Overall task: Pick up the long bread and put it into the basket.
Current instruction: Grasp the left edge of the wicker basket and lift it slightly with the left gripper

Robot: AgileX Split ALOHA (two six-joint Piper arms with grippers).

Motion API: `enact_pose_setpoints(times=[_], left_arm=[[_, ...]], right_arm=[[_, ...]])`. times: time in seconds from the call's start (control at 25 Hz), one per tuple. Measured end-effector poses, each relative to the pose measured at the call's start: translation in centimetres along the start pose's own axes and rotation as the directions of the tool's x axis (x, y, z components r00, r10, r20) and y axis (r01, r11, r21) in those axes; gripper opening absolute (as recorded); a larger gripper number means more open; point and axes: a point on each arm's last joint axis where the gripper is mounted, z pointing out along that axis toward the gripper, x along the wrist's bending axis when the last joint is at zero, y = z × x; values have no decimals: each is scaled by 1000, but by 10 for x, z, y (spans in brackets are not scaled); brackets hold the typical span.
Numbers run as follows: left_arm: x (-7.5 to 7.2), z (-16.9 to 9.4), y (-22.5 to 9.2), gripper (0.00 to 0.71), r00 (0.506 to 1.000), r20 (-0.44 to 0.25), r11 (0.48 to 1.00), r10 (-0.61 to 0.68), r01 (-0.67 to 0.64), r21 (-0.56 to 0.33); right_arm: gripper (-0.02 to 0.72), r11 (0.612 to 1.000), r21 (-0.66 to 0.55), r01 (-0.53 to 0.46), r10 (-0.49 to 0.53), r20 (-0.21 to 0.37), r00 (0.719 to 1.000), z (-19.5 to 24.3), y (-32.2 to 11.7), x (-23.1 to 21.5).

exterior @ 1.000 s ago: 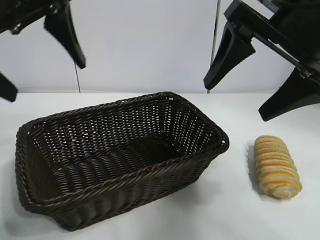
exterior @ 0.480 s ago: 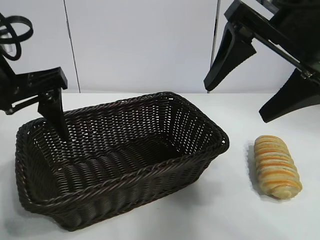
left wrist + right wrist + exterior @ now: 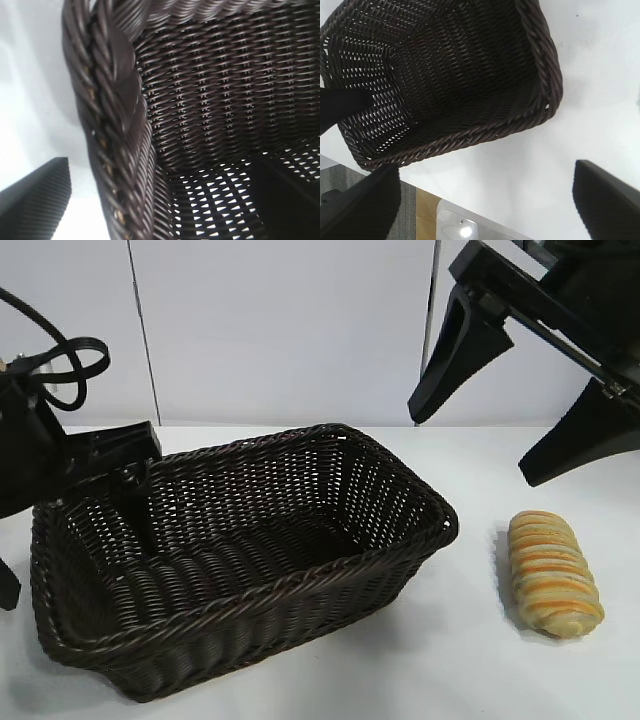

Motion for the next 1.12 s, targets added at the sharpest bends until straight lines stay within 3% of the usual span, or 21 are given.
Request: enact_pose_setpoints(times=[0.12, 0.32, 0.56, 0.68, 1.12], left_arm=[[4, 3, 4, 673, 1000, 3, 999, -30, 30, 12], [10, 2, 9, 384, 998, 6, 998, -59, 59, 8], [11, 2, 9, 230, 998, 6, 998, -62, 62, 11], [11, 3, 9, 112, 998, 8, 998, -59, 59, 14], [11, 3, 10, 100, 999, 19, 1000, -25, 25, 10]], right_arm=[[663, 1000, 3, 1, -1, 1, 1000, 0, 0, 0], [663, 1000, 4, 2, -2, 2, 1000, 0, 0, 0], [663, 1000, 5, 2, -2, 2, 1000, 0, 0, 0], [663, 1000, 6, 2, -2, 2, 1000, 0, -1, 0], [663, 1000, 10, 4, -4, 4, 1000, 0, -1, 0]])
